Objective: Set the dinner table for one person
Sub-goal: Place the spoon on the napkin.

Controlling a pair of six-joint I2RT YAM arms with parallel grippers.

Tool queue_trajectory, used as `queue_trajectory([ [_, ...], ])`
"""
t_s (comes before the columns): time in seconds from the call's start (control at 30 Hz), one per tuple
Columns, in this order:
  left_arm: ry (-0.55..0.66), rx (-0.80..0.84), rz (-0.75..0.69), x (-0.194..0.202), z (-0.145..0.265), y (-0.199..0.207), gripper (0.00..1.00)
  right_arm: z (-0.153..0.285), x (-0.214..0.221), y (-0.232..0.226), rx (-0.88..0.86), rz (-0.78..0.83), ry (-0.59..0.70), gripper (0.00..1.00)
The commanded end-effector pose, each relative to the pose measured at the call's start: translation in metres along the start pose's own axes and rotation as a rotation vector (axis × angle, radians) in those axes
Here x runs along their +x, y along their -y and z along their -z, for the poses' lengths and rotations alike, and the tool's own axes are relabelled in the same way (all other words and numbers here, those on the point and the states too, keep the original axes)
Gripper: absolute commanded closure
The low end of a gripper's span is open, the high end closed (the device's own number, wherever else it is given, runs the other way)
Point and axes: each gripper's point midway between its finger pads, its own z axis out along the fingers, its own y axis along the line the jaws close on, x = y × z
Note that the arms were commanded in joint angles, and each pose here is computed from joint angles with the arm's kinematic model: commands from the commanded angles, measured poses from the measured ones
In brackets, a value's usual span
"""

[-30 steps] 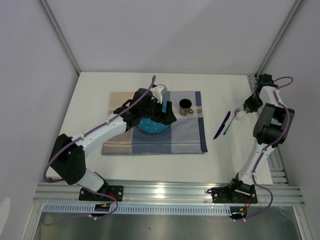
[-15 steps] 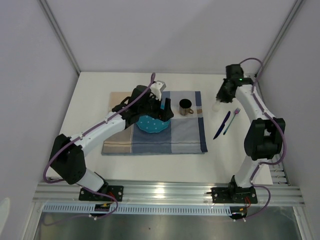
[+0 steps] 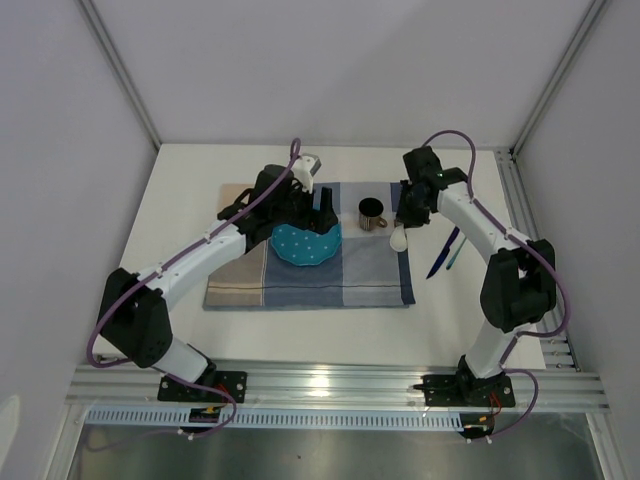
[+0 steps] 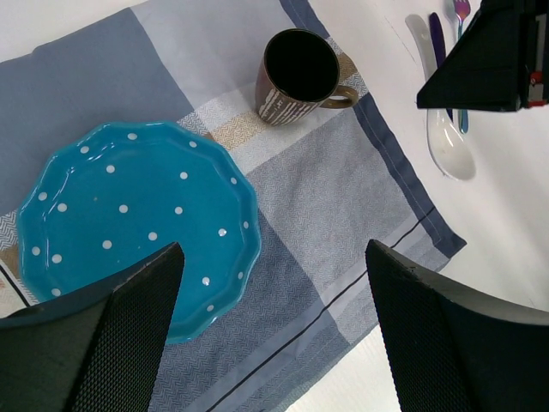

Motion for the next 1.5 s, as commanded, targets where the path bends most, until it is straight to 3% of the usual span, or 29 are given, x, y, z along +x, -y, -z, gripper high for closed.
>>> queue_trajectory([
  [0.0,0.063,-0.003,-0.034,-0.021,0.008,0.002,0.1,0.027,0.014,-0.027,-0.099,0.065,-0.017,1.0],
  [0.37,0.057,0.004,-0.034,-0.019,0.007,0.003,0.1,0.02,0.077,-0.064,-0.133,0.226,-0.1,1.0],
  [0.6,0.05,0.012,-0.032,-0.017,0.005,0.003,0.1,0.001,0.065,-0.057,-0.082,0.34,-0.061,1.0],
  [0.93,0.052,0.074,-0.013,-0.019,0.004,0.015,0.11,0.006,0.051,-0.093,-0.345,0.665,0.023,1.0],
  [1.1,0.049,0.094,-0.01,-0.018,0.005,0.019,0.11,0.004,0.072,-0.096,-0.476,0.882,-0.031,1.0],
  [1.13,0.05,0.096,-0.008,-0.018,0.005,0.019,0.11,0.005,0.08,-0.093,-0.51,0.984,-0.048,1.0],
  [1.27,0.046,0.125,0.035,-0.017,0.007,0.026,0.12,0.008,0.086,-0.091,-0.597,1.191,-0.015,1.0],
  [1.47,0.065,0.145,0.113,-0.008,0.016,0.032,0.16,0.0,0.092,-0.09,-0.667,1.36,-0.081,1.0],
])
